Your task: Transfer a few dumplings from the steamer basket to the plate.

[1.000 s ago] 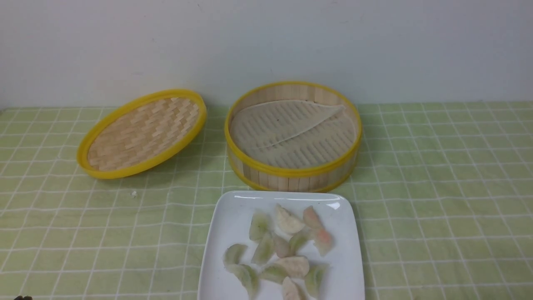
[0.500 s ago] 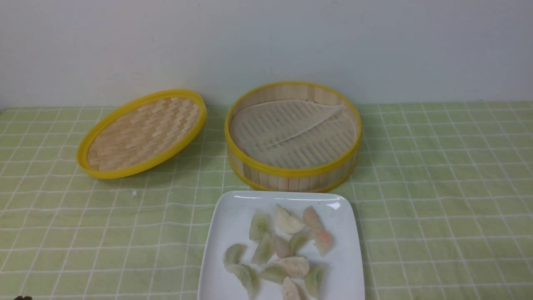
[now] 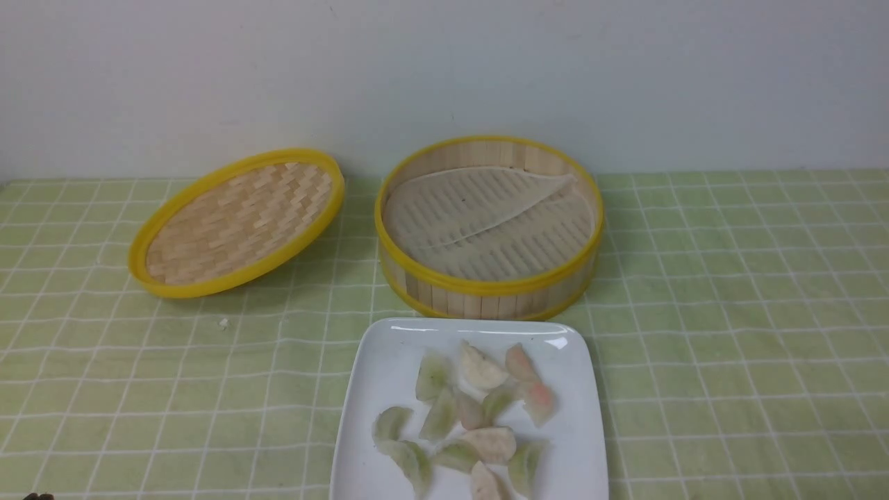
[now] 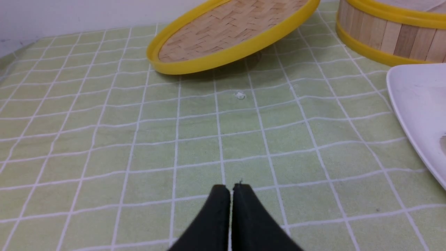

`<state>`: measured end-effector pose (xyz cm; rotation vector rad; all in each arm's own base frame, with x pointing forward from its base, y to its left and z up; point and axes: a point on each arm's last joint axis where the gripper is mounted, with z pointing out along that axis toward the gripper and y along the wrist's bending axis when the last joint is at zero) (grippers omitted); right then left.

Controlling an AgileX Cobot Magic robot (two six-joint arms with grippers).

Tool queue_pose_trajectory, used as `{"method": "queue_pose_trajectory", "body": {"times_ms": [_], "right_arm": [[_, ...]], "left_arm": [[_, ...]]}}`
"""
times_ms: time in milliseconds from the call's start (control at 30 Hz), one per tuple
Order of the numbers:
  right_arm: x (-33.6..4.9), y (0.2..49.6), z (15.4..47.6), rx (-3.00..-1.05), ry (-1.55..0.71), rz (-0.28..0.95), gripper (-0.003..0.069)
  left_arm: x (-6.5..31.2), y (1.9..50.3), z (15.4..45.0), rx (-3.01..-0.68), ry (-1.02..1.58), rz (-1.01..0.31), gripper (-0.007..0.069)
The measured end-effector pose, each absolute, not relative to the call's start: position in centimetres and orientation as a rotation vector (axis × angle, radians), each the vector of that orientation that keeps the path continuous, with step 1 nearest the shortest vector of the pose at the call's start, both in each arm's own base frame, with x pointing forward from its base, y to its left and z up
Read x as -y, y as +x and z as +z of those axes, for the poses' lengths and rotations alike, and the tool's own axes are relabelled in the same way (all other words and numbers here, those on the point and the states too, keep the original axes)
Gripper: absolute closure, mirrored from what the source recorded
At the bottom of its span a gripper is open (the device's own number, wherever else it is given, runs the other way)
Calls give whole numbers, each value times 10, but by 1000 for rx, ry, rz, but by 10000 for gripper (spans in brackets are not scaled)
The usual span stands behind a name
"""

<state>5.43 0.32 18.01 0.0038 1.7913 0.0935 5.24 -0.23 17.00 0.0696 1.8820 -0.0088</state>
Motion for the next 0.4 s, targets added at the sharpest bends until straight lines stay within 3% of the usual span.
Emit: {"method": "queue_pose_trajectory", "body": {"times_ms": [400], "right_arm": [[-3, 54, 180, -1791, 4, 93, 673]], "left_arm": [[2, 52, 170, -1882, 70, -9, 631]]}}
